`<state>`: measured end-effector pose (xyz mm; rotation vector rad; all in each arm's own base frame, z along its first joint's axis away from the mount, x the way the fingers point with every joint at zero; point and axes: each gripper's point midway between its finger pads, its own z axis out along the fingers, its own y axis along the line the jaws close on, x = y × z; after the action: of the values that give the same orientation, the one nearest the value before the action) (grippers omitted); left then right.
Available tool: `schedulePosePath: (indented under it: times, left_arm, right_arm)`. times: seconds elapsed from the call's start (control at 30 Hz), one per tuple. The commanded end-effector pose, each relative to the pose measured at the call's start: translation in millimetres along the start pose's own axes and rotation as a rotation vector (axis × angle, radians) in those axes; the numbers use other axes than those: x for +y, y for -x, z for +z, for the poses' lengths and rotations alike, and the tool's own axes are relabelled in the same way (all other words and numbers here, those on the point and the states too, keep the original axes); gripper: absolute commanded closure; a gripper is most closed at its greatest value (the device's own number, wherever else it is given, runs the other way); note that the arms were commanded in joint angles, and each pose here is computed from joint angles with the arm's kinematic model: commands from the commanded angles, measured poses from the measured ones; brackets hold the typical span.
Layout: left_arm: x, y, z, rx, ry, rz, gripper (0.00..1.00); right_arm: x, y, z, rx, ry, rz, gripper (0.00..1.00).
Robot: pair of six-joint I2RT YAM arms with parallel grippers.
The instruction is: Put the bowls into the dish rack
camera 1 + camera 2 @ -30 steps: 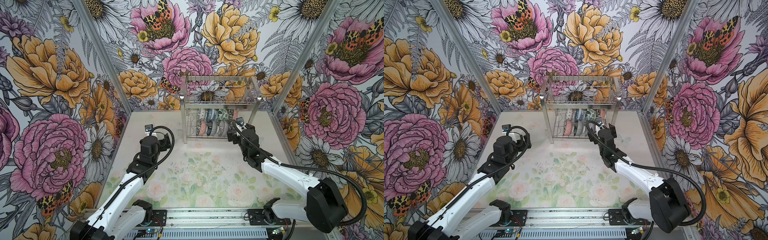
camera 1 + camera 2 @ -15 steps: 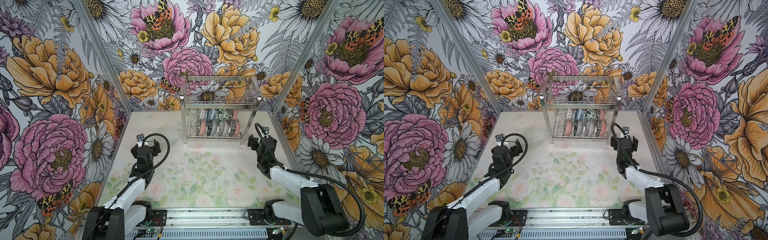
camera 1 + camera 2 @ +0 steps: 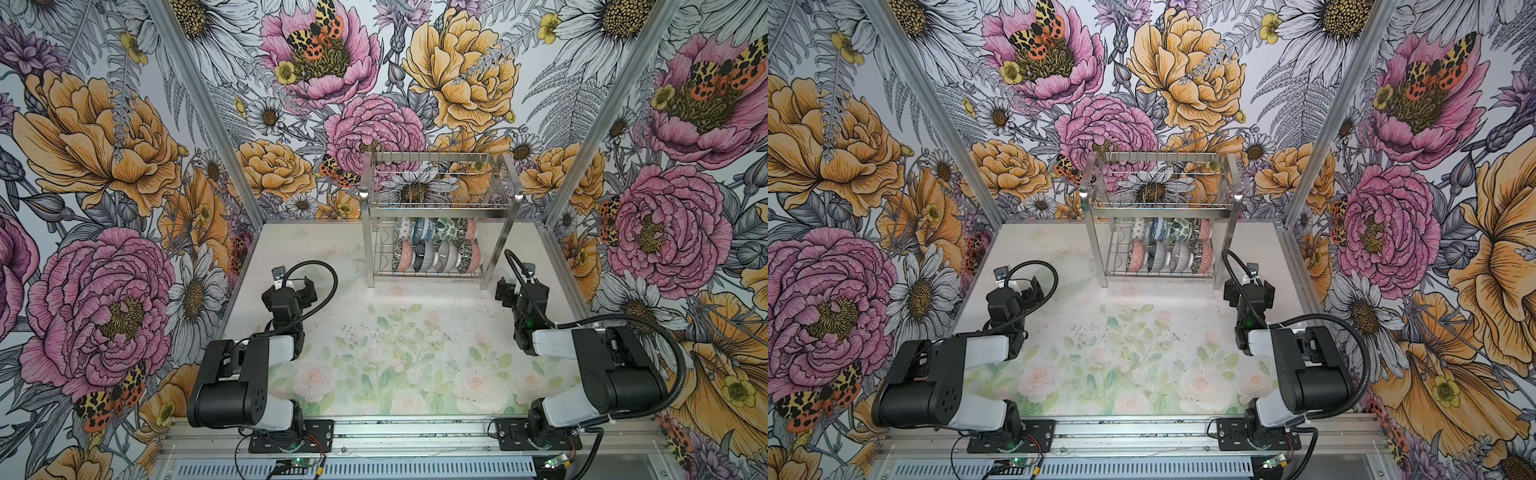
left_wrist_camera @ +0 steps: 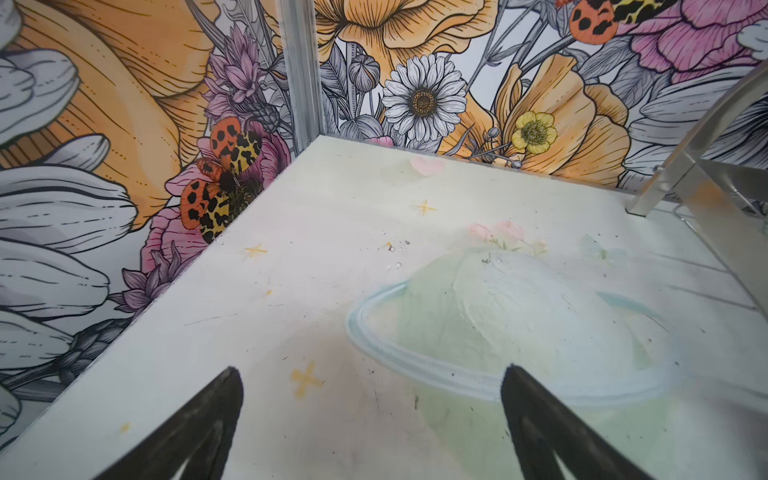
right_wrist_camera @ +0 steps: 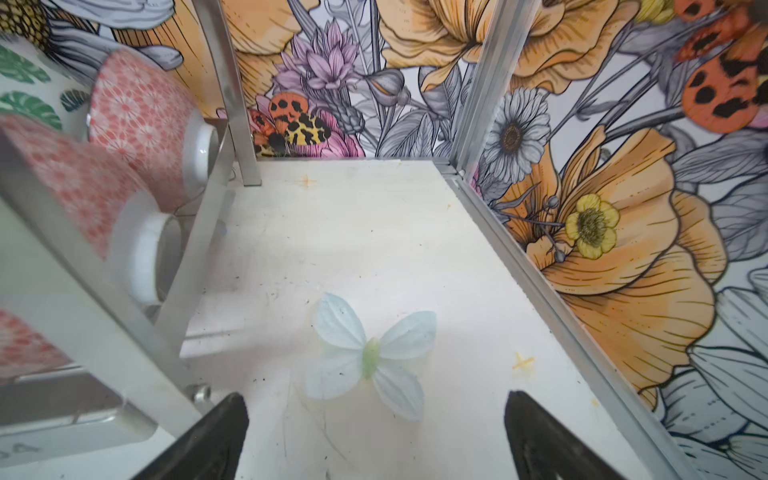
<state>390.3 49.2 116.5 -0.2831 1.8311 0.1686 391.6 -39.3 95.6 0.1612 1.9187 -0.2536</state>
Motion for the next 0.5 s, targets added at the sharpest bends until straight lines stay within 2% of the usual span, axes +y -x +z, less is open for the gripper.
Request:
schedulePosePath:
  times: [0.0, 0.07, 0.47]
  left_arm:
    - [-24.8, 15.0, 3.9, -0.075, -0.095, 0.028, 0.01]
    - [-24.7, 15.1, 2.6, -0.106, -0.091, 0.028, 0.01]
    - [-24.4, 15.0, 2.4, -0.102, -0.09, 0.027, 0.01]
  right_arm:
    - [5.0, 18.1, 0.3, -0.08, 0.056, 0.052, 0.01]
    - [5.2, 18.3, 0.5, -0.081, 0.056, 0.051, 0.0]
    - [4.7, 18.4, -0.5, -0.083, 0.057, 0.052, 0.0]
